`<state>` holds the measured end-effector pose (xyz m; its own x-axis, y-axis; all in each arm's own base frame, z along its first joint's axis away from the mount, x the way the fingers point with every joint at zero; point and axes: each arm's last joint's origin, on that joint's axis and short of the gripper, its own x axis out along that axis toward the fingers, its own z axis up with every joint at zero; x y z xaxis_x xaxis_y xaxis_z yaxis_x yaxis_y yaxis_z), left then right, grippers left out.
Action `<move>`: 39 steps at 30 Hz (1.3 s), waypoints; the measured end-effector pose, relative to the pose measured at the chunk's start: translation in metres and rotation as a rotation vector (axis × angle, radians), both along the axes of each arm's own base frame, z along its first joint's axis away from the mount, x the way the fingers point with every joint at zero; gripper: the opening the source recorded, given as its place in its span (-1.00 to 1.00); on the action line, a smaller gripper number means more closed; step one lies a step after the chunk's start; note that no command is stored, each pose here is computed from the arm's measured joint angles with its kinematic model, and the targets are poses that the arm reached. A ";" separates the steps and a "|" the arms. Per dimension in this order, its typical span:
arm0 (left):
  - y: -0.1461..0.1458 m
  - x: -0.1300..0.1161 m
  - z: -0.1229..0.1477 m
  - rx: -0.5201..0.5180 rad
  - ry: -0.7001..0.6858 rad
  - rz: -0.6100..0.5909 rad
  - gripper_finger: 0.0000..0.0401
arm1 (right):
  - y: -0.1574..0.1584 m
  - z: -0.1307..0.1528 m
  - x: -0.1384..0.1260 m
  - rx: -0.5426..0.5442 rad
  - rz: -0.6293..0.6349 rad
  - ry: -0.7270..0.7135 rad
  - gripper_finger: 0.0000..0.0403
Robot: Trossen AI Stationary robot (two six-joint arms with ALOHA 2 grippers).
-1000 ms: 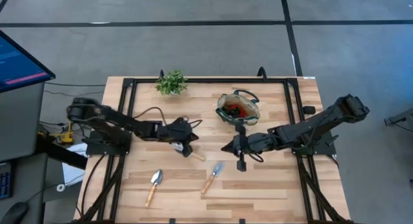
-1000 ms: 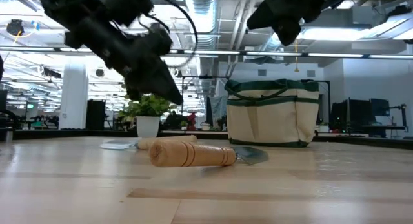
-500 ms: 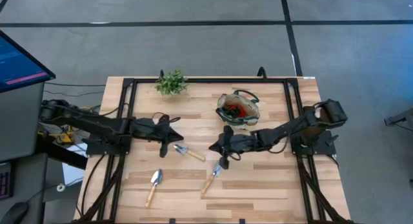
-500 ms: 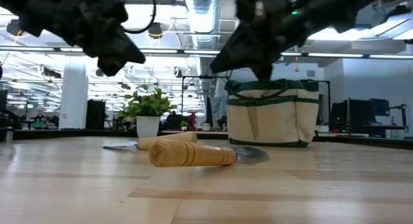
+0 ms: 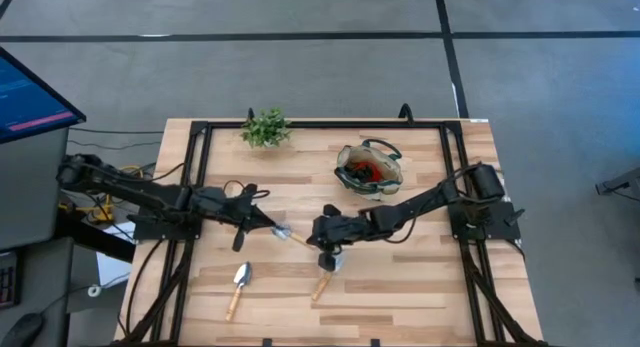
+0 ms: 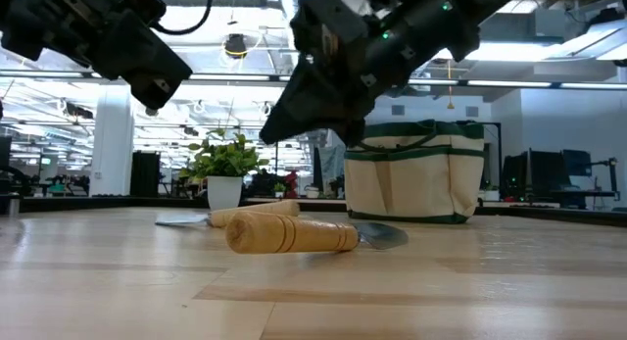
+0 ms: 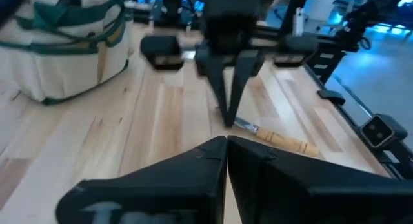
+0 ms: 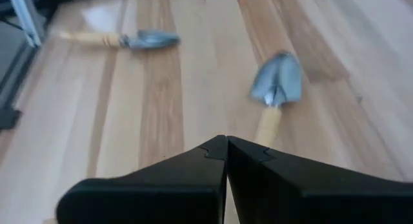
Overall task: Pick & Place Garden tools in Gardening bag
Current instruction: Put the trowel into the gardening bag
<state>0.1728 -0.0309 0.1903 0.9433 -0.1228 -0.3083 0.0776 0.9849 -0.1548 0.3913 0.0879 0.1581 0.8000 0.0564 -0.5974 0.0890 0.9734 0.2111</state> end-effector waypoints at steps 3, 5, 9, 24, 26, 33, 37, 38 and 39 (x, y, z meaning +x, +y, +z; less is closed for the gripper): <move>-0.002 0.000 0.000 0.014 0.001 -0.018 -0.99 | -0.001 -0.004 0.003 0.020 -0.023 0.020 -0.99; -0.004 -0.001 0.000 0.018 -0.001 -0.032 -0.99 | -0.003 -0.009 0.002 0.017 -0.032 0.051 -0.95; -0.006 -0.001 0.000 0.017 -0.002 -0.049 -0.99 | -0.005 -0.009 0.003 0.027 -0.051 0.059 -0.75; -0.007 -0.001 0.000 0.016 -0.007 -0.051 -0.99 | -0.015 -0.015 0.000 0.130 -0.174 0.135 -0.24; -0.007 -0.001 0.000 0.016 -0.007 -0.051 -0.99 | -0.015 -0.016 -0.001 0.128 -0.176 0.148 -0.27; -0.007 -0.001 0.000 0.015 -0.008 -0.050 -0.99 | -0.014 -0.016 -0.001 0.127 -0.175 0.144 -0.39; -0.007 -0.001 0.001 0.015 -0.009 -0.050 -0.99 | -0.014 -0.016 0.000 0.123 -0.175 0.142 -0.41; -0.007 -0.001 0.001 0.015 -0.009 -0.050 -0.99 | -0.014 -0.016 0.000 0.123 -0.175 0.140 -0.41; -0.007 -0.001 0.001 0.015 -0.009 -0.050 -0.99 | -0.014 -0.016 0.000 0.119 -0.178 0.138 -0.41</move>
